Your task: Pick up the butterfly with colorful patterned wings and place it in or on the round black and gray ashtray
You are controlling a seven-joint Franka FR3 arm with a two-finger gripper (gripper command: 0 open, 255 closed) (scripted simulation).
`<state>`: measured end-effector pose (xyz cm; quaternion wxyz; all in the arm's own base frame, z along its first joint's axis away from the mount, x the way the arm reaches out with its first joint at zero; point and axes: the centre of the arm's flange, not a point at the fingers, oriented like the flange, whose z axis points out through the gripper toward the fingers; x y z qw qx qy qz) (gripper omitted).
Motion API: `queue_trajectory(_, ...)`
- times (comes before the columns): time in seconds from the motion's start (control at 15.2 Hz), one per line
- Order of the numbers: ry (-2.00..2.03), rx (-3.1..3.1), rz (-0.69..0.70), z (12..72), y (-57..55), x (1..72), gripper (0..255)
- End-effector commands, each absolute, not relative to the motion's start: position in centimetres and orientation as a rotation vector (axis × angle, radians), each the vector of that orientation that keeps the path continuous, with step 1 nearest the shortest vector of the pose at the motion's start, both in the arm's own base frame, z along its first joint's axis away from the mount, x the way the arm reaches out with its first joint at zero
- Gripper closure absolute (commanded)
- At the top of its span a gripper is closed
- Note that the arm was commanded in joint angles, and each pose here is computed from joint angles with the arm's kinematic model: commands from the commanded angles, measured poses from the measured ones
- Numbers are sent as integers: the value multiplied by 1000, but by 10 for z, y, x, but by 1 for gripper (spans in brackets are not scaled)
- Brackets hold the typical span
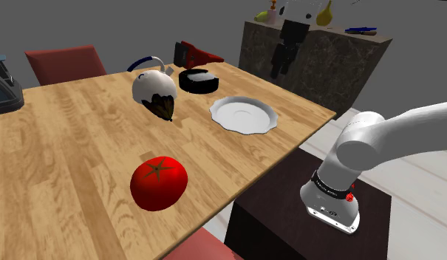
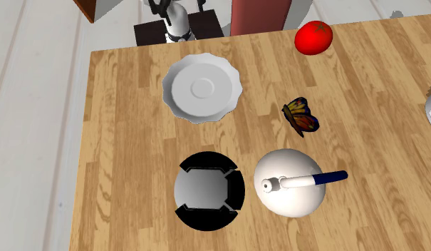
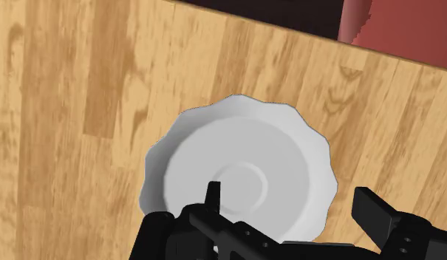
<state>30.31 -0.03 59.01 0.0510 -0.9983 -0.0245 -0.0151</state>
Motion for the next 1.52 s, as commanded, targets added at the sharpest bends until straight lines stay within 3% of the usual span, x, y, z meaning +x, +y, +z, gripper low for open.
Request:
queue_trajectory(0.0,-74,-3038,-46,590,0,303,0)
queue_trajectory(1.45,-87,-2921,-650,439,181,413,0)
